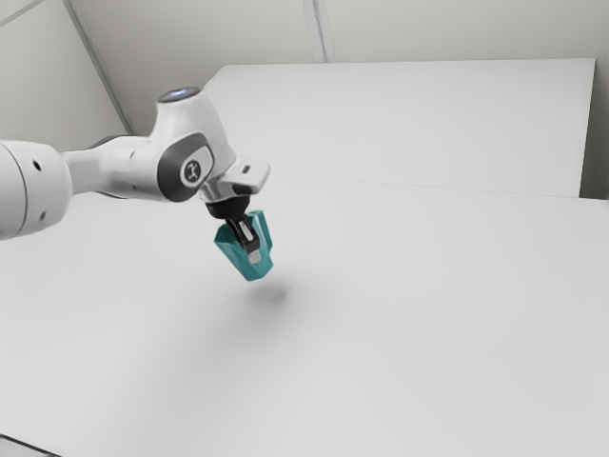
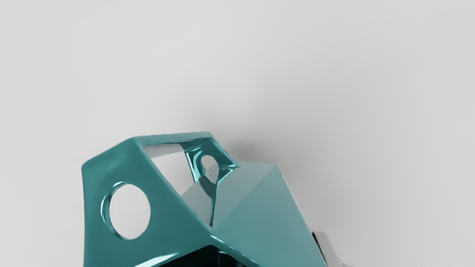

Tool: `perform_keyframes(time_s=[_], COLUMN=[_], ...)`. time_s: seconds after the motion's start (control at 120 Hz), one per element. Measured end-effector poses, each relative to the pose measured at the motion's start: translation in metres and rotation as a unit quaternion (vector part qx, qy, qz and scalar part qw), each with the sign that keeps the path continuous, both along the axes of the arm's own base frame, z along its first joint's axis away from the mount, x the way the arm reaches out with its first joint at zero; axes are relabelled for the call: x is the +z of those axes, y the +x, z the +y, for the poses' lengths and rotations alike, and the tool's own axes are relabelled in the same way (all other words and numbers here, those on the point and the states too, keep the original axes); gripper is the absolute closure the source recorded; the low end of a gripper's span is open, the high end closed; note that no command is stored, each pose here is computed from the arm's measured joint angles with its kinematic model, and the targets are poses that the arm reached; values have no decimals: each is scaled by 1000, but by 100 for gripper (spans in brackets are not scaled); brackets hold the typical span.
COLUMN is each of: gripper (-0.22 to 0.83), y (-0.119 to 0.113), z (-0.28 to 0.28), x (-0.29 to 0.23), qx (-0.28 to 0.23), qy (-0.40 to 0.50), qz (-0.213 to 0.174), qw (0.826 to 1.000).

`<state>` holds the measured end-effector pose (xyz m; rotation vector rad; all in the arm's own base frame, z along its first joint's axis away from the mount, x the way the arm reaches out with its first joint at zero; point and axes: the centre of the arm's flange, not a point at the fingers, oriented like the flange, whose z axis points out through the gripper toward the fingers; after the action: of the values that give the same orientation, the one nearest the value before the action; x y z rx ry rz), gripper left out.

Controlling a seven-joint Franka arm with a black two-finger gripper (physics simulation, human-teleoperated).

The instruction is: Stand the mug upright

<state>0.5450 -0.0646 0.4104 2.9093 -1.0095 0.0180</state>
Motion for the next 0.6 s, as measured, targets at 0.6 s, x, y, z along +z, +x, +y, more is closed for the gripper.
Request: perform_keyframes(time_s=[0.6], gripper=[78], y=[-44], z=[-32], x=[-46], qx=[105], qy=[79], qz=[6], qw=[991])
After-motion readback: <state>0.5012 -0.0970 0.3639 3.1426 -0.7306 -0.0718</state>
